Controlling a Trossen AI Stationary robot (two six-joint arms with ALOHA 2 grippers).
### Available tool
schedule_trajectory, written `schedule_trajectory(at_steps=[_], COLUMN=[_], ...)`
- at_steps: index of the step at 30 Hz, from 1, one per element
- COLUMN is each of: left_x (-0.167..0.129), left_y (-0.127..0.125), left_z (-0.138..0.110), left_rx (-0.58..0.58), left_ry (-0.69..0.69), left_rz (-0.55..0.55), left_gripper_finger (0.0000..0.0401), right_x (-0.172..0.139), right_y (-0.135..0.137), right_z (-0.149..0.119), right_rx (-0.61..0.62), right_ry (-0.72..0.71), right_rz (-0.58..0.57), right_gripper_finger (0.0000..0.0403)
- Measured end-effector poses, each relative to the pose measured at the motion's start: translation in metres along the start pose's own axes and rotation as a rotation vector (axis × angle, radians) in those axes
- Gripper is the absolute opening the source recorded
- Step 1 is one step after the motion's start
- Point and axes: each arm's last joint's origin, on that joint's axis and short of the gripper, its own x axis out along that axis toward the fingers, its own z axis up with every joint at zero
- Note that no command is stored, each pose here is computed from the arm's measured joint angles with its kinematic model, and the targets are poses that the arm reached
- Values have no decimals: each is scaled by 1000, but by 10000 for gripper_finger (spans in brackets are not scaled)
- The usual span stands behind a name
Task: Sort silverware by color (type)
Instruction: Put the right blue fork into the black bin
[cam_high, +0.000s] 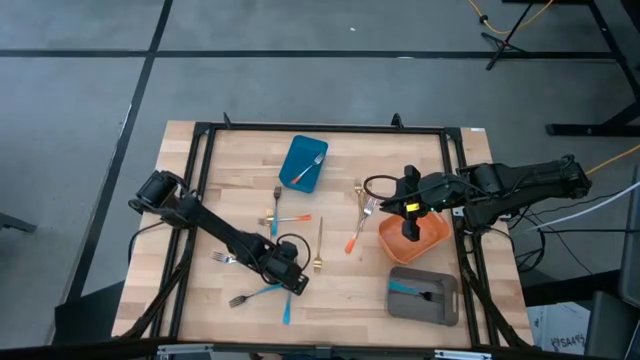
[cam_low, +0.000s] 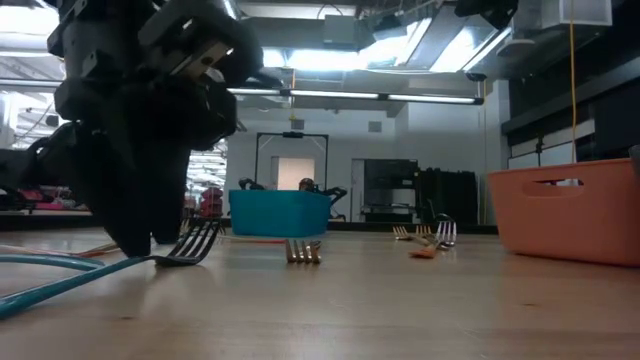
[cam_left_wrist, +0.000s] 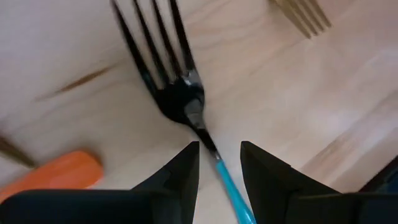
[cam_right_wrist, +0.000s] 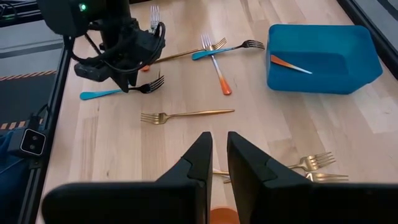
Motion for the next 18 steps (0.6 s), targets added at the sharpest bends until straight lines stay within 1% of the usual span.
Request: schedule_trajectory(at_steps=[18], left_x=[6], left_y=[1], left_z=[-1], left_rx=[3], left_ry=[7], left_rz=[10], left_gripper_finger=[111], right_x=[0], right_y=[0], right_z=[0], right_rx=[0], right_ry=[0], right_rz=[0], right_gripper_finger=[42])
